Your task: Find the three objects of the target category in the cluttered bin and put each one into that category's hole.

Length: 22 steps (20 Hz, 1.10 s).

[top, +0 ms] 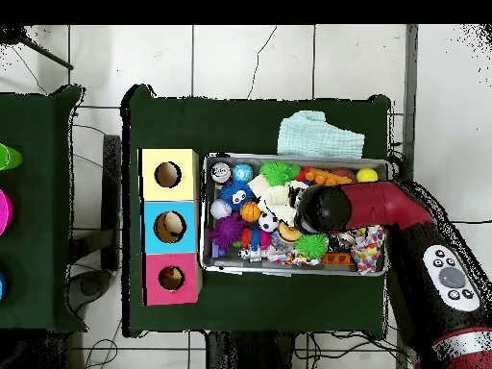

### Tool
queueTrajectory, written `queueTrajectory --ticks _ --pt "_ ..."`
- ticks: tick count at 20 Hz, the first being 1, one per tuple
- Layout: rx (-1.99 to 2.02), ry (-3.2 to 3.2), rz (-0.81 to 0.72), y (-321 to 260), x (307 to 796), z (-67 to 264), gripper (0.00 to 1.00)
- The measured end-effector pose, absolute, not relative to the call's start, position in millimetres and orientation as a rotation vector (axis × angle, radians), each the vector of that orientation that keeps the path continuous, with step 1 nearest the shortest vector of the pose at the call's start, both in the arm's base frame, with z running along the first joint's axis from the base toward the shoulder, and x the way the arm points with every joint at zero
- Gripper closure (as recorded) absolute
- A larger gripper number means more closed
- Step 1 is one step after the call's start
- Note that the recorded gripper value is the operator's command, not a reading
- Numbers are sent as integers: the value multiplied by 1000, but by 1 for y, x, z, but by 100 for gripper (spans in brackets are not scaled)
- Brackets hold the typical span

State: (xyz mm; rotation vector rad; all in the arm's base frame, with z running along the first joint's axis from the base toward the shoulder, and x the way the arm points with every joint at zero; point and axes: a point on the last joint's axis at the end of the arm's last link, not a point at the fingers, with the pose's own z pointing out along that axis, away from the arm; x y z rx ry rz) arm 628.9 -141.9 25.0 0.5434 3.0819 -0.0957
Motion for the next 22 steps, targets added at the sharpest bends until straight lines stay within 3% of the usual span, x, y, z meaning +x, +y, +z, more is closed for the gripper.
queueTrajectory --ticks 12,22 --pt "386 3106 -149 -96 602 26 100" --pt "390 3108 -168 -96 599 30 100"
